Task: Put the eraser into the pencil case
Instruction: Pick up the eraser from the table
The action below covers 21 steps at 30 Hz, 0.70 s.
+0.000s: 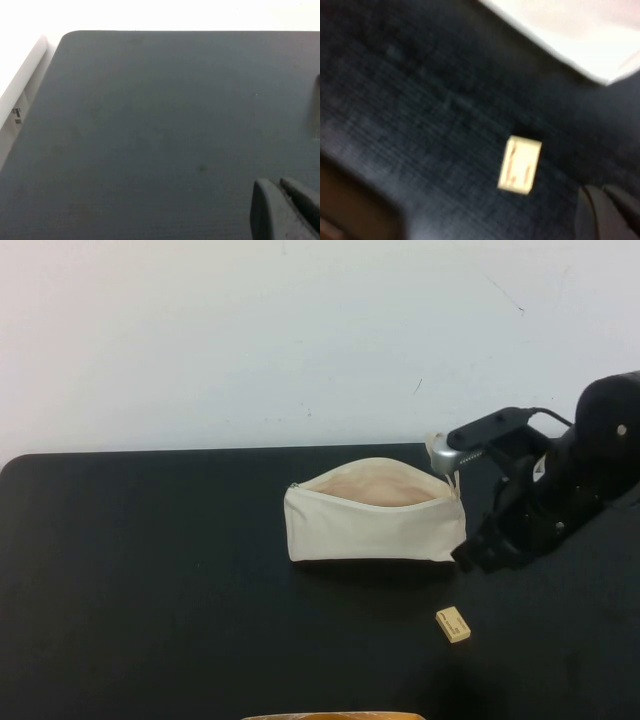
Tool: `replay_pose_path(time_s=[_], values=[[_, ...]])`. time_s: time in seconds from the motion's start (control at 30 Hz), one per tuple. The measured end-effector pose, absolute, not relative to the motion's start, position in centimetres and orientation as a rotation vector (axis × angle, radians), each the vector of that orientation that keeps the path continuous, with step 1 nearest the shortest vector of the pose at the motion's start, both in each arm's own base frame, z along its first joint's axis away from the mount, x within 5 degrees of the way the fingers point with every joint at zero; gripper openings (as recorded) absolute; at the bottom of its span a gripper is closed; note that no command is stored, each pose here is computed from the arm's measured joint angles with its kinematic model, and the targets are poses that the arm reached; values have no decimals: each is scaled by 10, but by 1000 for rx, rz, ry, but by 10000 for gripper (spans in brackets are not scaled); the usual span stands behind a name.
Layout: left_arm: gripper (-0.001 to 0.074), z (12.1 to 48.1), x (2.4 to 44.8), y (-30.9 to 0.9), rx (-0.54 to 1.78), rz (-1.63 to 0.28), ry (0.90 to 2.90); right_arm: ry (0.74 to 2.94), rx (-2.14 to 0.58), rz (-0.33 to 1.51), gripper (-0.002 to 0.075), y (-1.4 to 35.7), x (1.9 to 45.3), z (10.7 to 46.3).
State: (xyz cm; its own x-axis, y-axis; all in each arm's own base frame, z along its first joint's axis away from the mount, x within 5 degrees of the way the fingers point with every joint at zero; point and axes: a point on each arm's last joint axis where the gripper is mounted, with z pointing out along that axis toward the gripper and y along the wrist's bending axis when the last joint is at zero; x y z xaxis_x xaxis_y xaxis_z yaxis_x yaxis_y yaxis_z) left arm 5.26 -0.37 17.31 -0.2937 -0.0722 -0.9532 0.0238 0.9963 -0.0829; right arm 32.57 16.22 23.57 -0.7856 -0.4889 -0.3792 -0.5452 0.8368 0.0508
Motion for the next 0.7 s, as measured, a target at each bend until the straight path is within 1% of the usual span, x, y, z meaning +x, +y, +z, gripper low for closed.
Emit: replay_pose_path(time_s=[0.13, 0.17, 0.23, 0.3, 0.4, 0.47, 0.57, 0.7], values=[[-2, 173, 53, -4, -35, -94, 1867, 2644, -720, 225, 2, 165, 334, 228], [-2, 173, 53, -4, -35, -94, 1867, 2650, -696, 232, 13, 166, 335, 227], [-2, 173, 53, -4, -35, -94, 1867, 2669, -665, 248, 62, 167, 336, 223], [-2, 173, 53, -4, -35, -94, 1867, 2693, -641, 268, 158, 169, 337, 216], [-2, 173, 53, -4, -35, -94, 1867, 2740, -637, 285, 328, 172, 338, 202], [-2, 173, 53, -4, -35, -94, 1867, 2775, -642, 284, 399, 174, 339, 193], [-2, 173, 53, -4, -35, -94, 1867, 2810, -657, 280, 440, 175, 340, 180], [-2, 173, 53, -4, -35, -94, 1867, 2821, -678, 298, 452, 177, 342, 169]])
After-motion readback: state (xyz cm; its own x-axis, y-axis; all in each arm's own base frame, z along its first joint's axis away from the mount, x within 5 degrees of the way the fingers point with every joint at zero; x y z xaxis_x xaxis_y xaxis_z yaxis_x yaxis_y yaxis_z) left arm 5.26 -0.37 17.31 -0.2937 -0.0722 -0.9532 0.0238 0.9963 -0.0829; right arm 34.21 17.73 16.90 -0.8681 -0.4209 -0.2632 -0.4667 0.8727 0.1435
